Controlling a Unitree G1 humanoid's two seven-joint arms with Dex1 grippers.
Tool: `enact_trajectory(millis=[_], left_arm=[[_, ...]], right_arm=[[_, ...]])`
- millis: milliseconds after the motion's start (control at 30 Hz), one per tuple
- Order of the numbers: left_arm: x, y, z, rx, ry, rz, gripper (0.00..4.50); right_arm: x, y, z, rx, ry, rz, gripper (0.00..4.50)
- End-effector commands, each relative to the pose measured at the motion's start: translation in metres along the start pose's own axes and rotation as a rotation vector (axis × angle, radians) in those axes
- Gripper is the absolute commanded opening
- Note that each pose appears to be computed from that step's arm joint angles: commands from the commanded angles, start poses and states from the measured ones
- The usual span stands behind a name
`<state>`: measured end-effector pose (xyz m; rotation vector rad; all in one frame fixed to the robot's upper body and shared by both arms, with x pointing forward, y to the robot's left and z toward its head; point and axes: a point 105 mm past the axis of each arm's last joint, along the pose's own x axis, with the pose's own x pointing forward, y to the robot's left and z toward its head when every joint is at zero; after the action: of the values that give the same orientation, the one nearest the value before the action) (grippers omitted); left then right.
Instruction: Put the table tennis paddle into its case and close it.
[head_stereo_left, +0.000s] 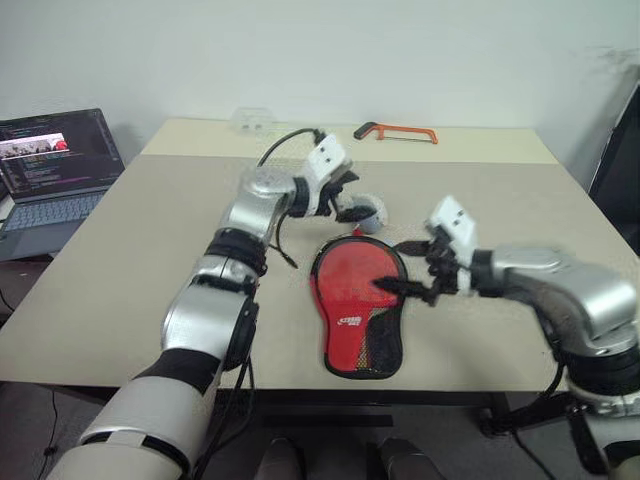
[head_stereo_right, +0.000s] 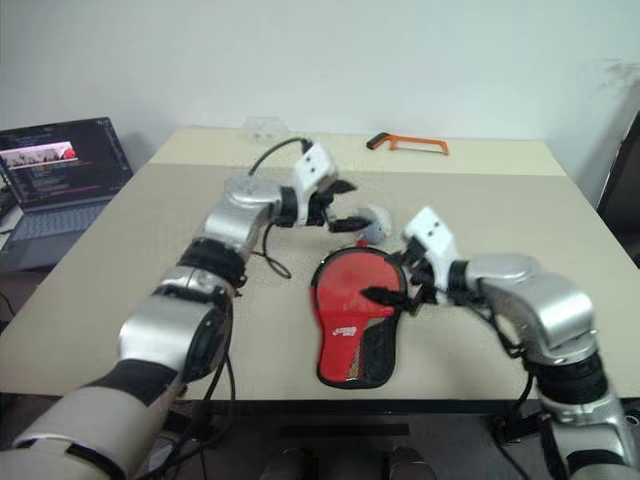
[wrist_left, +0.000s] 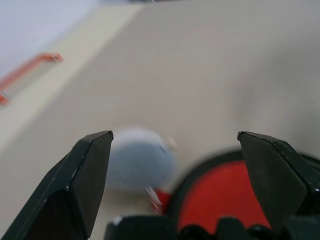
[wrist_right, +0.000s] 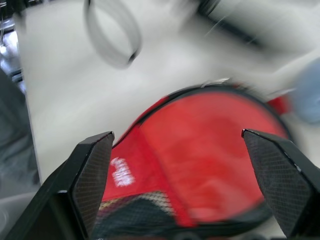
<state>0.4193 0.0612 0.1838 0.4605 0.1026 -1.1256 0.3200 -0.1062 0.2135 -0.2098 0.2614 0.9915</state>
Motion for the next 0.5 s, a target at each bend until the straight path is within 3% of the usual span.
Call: enact_trajectory(millis=[33, 233, 500], left_arm=[[0.002, -0.027, 0.001, -0.017, -0.047, -0.059, 4.35], [0.012, -0.077, -0.033, -0.162, -0.030, -0.043, 4.35], [0.020, -0.097, -0.046, -0.276, -0.005, 0.072, 4.35]], right_arm=[[-0.011, -0.039, 0.011, -0.004, -0.041, -0.138, 4.50], [0.006, -0.120, 0.029, 0.194, -0.125, -0.533, 4.50], [0.075, -0.123, 0.029, 0.238, -0.133, -0.569, 4.50]])
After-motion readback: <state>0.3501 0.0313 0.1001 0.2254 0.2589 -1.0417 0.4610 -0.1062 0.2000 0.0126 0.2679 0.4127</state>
